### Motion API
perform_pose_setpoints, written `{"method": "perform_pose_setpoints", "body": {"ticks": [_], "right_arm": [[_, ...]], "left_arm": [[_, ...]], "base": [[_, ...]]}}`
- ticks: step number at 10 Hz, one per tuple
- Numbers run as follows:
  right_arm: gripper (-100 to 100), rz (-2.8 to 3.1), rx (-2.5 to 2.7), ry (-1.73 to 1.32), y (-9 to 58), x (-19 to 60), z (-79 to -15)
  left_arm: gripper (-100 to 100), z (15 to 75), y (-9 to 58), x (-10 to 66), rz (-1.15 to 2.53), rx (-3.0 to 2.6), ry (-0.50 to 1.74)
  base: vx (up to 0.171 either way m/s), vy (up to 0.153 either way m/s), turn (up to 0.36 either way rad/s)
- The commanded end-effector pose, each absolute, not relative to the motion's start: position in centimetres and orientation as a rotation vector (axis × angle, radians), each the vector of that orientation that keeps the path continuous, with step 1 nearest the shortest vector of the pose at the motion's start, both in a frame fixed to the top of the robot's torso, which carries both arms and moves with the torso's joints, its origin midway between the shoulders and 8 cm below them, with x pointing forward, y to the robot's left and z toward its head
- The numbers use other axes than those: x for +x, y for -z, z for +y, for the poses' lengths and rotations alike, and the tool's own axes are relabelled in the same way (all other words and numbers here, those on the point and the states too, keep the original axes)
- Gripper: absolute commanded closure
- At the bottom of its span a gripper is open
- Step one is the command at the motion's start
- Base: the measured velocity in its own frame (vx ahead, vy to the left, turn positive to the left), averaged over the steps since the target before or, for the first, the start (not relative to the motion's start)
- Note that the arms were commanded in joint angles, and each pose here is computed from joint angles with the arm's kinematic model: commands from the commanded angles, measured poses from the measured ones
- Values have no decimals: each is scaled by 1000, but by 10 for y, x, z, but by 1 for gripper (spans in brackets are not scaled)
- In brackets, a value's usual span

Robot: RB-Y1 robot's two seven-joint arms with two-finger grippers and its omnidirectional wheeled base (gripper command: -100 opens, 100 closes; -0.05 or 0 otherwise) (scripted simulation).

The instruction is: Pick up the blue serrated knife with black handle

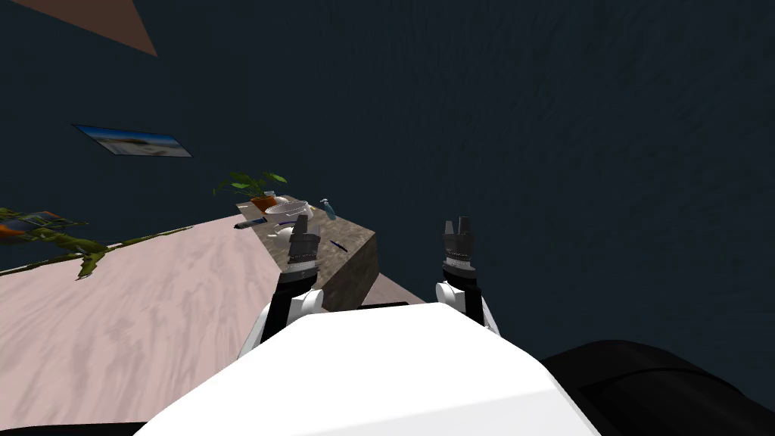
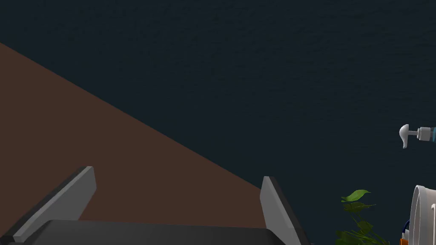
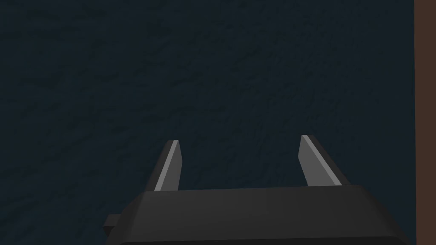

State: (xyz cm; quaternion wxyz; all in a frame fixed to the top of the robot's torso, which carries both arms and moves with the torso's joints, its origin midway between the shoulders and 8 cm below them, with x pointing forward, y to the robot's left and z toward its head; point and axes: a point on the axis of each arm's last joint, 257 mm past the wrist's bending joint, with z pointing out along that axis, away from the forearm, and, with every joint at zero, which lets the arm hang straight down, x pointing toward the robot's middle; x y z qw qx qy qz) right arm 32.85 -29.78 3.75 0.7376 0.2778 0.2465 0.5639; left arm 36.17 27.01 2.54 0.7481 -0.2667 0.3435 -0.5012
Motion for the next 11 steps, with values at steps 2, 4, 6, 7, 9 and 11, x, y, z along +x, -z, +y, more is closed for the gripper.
{"method": "perform_pose_setpoints", "body": {"ticks": [2, 4, 6, 7, 9, 11], "right_arm": [[0, 541, 610, -1238, -38, 328, -298], [0, 541, 610, -1238, -38, 328, -298], [0, 541, 610, -1238, -38, 328, -298], [0, 541, 610, -1238, -38, 328, -298], [0, 541, 610, -1238, -38, 328, -298], [0, 541, 610, -1238, -38, 328, -298]], "left_arm": [[-100, 275, -14, 366, 825, -590, 1066], [-100, 283, -3, 370, 876, -620, 1036], [-100, 288, 4, 371, 906, -645, 1017], [-100, 294, 12, 373, 935, -673, 997], [-100, 300, 20, 374, 963, -702, 976], [-100, 307, 29, 374, 995, -735, 952]], "base": [[15, 2, -80], [31, 0, -80], [32, -2, -69], [27, 1, -61], [21, 1, -62], [27, 1, -68]]}}
